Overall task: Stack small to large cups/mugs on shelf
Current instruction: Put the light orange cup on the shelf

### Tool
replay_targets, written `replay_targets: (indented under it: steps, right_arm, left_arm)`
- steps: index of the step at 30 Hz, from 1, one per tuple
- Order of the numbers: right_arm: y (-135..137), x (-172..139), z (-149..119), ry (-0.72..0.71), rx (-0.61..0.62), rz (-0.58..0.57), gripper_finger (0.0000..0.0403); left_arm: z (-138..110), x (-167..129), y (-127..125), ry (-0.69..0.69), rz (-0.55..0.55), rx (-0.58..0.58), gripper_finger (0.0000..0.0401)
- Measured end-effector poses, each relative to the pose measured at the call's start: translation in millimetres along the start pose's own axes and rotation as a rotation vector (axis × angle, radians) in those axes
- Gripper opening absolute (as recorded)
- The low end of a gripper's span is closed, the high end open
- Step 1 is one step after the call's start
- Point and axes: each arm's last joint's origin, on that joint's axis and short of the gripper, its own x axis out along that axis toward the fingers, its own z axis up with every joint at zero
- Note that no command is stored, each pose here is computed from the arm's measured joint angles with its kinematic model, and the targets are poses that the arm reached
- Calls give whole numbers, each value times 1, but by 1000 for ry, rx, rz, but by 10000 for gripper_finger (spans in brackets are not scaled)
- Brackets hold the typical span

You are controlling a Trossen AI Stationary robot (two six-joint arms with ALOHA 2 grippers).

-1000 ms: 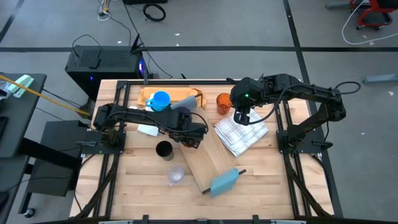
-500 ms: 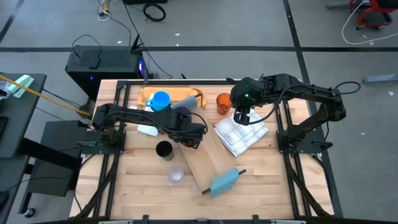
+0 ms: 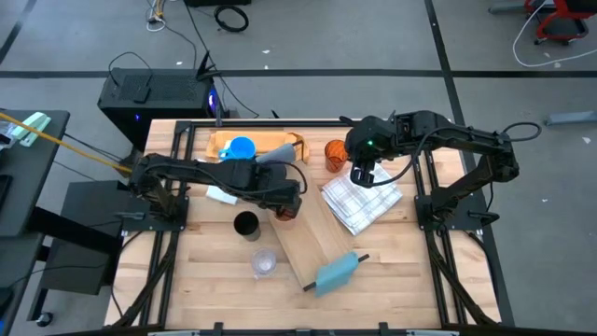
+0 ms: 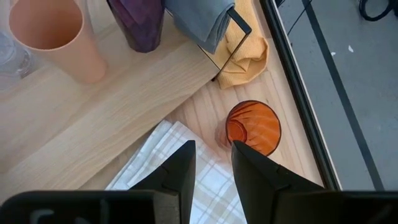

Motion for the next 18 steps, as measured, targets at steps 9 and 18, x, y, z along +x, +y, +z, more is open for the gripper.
replay_targets:
  steps: [9,18]
  right_arm:
    - [0,0,1,-6,16,1,110]
    - [0,0,1,-9,29,1,110]
  left_arm:
    - [-3,-28,-19,-65,-195,55,68]
    - [-30,-13,-37,-31,-173,134,49]
